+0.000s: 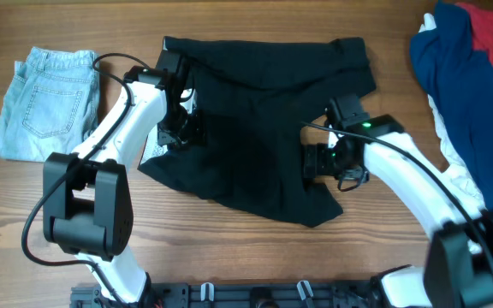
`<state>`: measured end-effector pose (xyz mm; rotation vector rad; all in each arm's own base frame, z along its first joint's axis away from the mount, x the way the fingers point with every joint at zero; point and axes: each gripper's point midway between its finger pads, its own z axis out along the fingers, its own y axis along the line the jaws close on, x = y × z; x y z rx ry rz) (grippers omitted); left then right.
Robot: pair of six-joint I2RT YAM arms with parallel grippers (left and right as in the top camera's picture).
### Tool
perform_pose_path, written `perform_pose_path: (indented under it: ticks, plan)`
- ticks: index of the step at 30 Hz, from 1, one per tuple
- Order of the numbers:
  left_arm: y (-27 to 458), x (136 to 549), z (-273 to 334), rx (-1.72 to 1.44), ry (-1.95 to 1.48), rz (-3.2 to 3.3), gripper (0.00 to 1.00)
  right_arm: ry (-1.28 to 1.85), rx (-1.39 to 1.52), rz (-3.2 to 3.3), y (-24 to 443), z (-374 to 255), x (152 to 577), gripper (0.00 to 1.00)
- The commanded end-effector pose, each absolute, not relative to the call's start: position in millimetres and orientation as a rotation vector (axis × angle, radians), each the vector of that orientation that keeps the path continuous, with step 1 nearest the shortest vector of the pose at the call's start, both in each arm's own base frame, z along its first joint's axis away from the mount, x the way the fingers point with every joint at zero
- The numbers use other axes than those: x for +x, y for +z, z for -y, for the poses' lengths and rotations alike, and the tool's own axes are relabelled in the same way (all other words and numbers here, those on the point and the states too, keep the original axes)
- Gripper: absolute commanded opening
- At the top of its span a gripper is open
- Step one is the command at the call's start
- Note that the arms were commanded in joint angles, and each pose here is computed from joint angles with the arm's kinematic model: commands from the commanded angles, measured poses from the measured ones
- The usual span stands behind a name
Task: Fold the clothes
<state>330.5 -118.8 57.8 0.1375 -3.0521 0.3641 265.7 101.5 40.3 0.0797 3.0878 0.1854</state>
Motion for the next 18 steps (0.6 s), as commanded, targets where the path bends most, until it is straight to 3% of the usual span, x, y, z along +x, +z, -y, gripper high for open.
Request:
perform_pose_path:
  ticks: [1,7,11,14,18]
  plan:
    - [54.9,328.6,120.9,0.126,0.382,3.038,0.43,0.245,0.042,-3.181,9.7,-109.6,256.7,0.91]
    - [54.9,330.3,121.4,0.125,0.386,3.045,0.45,0.317,-0.006,-3.192,-6.5,-124.8,260.2,0.84]
    - [54.3,333.0,122.0,0.124,0.391,3.054,0.45,0.193,0.141,-3.18,-7.9,-112.1,263.8,0.49]
    - [52.1,333.7,122.2,0.124,0.391,3.053,0.42,0.144,0.205,-3.178,-8.4,-106.8,263.6,0.04]
    - [38.1,330.8,122.6,0.135,0.386,3.038,0.37,0.125,0.236,-3.173,-6.7,-104.6,263.3,0.04]
